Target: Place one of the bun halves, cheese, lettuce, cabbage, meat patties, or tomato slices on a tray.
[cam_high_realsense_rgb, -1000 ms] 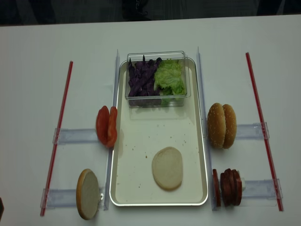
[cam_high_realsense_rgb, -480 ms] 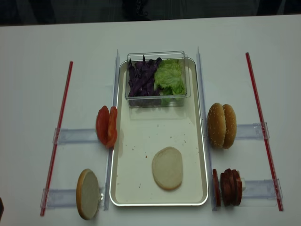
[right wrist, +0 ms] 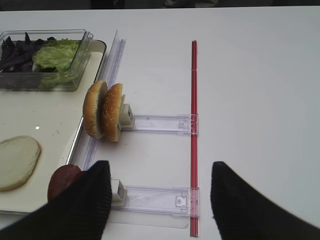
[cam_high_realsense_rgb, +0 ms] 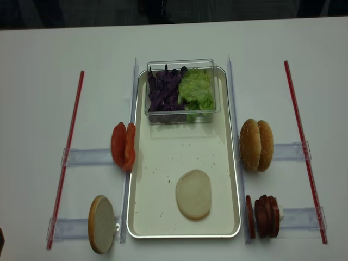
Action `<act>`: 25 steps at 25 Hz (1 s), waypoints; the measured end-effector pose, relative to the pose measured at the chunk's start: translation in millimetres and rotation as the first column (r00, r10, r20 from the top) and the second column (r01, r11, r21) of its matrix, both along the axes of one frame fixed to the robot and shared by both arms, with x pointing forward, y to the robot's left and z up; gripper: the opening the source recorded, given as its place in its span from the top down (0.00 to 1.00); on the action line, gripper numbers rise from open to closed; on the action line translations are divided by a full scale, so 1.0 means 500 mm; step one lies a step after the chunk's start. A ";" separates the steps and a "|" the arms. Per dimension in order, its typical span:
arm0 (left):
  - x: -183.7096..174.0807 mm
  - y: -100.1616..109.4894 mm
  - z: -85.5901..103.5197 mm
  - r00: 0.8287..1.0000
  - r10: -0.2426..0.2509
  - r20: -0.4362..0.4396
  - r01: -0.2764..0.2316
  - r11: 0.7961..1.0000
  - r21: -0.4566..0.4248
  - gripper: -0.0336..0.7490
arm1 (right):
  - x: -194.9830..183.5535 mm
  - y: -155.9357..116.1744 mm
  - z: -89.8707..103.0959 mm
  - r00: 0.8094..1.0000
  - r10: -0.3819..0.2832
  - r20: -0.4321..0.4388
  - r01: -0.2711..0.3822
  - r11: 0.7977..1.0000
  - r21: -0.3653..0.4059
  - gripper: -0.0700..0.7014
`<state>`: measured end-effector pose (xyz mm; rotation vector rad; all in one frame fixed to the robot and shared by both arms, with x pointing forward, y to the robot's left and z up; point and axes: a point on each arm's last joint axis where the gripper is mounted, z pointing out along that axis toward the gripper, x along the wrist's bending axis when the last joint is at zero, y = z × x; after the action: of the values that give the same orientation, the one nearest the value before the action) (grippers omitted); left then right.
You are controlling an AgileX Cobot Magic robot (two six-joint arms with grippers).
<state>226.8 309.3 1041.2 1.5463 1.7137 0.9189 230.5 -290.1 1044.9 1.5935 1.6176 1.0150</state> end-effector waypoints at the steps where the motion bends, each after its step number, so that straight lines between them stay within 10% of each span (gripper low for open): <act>1: 0.000 0.000 0.000 1.000 0.000 0.000 0.000 1.000 0.000 0.59 | 0.000 0.000 0.000 1.000 0.000 0.000 0.000 1.000 0.000 0.31; 25: 0.000 0.000 0.000 1.000 0.000 0.000 0.000 1.000 0.000 0.59 | 0.000 0.000 0.000 1.000 0.001 -0.002 -0.001 1.000 -0.002 0.31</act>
<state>226.8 309.3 1041.2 1.5463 1.7137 0.9189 230.4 -290.1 1044.7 1.5929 1.6205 1.0126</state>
